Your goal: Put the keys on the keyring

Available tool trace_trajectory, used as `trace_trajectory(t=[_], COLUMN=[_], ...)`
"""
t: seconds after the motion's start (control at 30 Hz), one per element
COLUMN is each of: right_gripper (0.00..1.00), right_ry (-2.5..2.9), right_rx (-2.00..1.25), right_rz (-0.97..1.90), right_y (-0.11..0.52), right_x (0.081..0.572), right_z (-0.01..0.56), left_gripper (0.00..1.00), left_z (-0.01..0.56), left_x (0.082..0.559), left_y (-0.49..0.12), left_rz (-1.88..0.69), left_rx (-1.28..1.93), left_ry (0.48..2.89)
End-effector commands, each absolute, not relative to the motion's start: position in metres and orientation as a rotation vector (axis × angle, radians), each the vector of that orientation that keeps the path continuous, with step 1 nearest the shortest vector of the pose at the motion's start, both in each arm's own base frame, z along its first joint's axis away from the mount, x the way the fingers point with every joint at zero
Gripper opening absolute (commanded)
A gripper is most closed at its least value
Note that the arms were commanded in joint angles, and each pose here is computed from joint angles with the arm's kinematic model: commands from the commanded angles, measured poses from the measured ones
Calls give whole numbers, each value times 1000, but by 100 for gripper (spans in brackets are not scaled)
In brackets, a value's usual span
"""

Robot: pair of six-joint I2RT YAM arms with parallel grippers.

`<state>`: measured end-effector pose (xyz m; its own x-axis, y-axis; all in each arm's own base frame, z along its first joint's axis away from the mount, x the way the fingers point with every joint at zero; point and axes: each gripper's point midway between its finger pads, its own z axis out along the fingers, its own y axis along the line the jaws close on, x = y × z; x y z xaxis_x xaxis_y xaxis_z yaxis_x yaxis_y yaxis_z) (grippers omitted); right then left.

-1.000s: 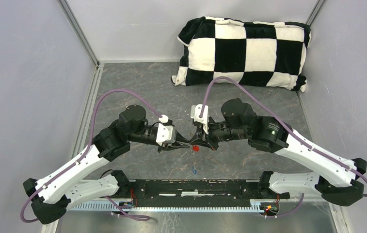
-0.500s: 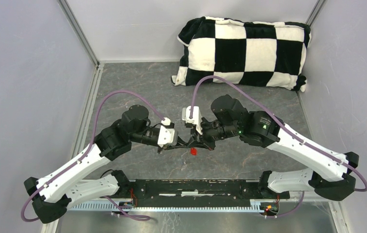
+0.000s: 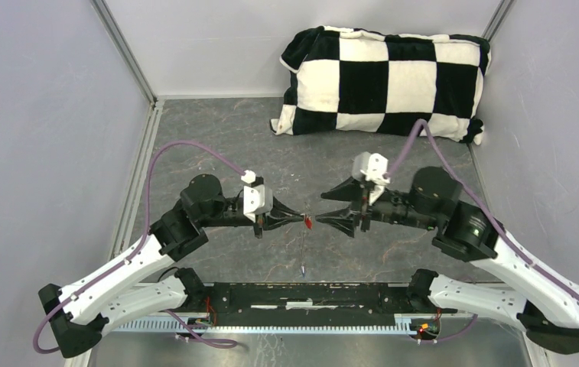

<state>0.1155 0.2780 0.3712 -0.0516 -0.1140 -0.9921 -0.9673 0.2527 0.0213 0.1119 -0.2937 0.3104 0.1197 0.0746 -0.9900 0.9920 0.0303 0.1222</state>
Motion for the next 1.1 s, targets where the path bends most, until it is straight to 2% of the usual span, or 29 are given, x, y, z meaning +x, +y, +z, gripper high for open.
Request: trace_trajectory(t=[0.0, 0.23, 0.33, 0.43, 0.77, 0.9, 1.07], right_gripper=[58, 60, 57, 50, 16, 8, 6], right_ry=[1364, 1355, 1343, 1318, 1318, 1332, 1377], right_rx=[-920, -857, -845, -844, -849, -873, -949], right_rz=[1072, 1098, 1087, 1097, 1092, 1099, 1139], right_y=[279, 279, 280, 281, 275, 274, 281], right_x=[119, 122, 125, 124, 121, 116, 107], right_z=[388, 373, 374, 378, 373, 368, 353], left_gripper=[2, 2, 2, 2, 2, 2, 2], left_z=[374, 395, 396, 396, 401, 401, 403], left_x=[120, 108, 98, 94, 89, 91, 90], left_y=[-299, -303, -303, -302, -300, -300, -300], left_rz=[-1148, -1203, -1230, -1238, -1238, -1229, -1223], left_rx=[1046, 1081, 1126, 1143, 1162, 1158, 1161], left_ry=[1074, 968, 938, 923, 885, 886, 867])
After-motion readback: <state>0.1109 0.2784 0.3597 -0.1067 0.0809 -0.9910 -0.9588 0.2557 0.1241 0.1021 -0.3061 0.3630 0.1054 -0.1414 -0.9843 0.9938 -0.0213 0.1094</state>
